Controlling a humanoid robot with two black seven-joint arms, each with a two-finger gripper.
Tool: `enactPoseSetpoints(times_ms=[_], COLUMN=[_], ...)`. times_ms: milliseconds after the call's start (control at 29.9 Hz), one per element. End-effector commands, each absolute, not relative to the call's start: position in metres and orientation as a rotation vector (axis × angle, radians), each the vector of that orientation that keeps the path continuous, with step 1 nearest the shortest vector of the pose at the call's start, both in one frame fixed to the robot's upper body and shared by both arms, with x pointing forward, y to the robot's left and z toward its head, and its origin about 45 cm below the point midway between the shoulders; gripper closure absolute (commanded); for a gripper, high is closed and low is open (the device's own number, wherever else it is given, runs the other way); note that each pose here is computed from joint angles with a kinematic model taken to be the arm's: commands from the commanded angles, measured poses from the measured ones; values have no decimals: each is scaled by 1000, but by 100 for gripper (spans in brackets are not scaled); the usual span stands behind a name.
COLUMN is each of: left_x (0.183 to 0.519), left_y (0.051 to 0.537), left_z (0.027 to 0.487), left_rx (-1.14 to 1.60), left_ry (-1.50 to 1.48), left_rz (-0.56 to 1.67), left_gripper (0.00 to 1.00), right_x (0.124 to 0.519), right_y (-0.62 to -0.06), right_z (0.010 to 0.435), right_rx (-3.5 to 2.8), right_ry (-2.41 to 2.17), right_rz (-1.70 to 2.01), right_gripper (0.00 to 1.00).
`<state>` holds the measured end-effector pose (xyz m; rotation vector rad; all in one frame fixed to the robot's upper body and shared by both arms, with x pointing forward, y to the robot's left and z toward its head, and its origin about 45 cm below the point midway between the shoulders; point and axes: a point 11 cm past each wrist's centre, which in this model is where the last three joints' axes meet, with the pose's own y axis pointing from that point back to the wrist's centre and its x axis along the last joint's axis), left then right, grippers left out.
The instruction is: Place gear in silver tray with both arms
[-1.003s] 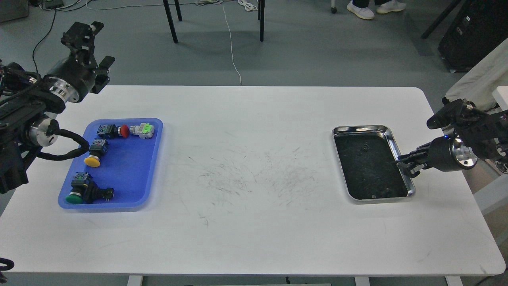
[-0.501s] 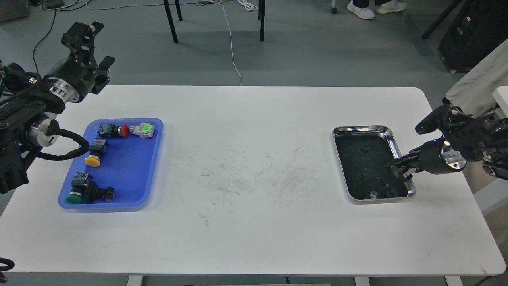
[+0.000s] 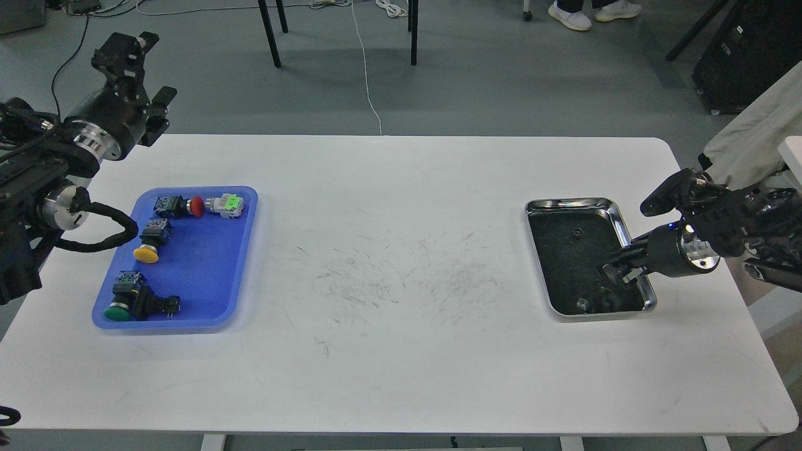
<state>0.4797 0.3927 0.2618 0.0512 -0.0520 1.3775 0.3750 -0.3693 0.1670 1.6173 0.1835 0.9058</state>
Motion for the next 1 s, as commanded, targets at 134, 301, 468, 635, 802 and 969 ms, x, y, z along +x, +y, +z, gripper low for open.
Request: enactPoseSetpoints(times_ms=[134,301,468,635,802,969], left_x=[479,479,478,478,479,479], left_y=[395,395,396,396,392,392], left_z=[262,262,261,261,261,264], left_rx=[54,54,56,57,56,44], left_ry=[-53,-53,-52,-52,-49,-49], left_rz=[1380,1380,1382,1380,1369,1362], left_gripper=[2,2,2,2,2,2], right_x=[376,380,388,413,440,462], right_y=[-365,-359,-345,-335,-331,-334], right_z=[166,168,176,210,263,329], right_rx=[1636,1661,1708,1768,1813,1918], right_ry=[163,121,50,-141,-366,-742], right_rz=[911,927,959,998,1056,1109], right_gripper=[68,42,29,10,6,4])
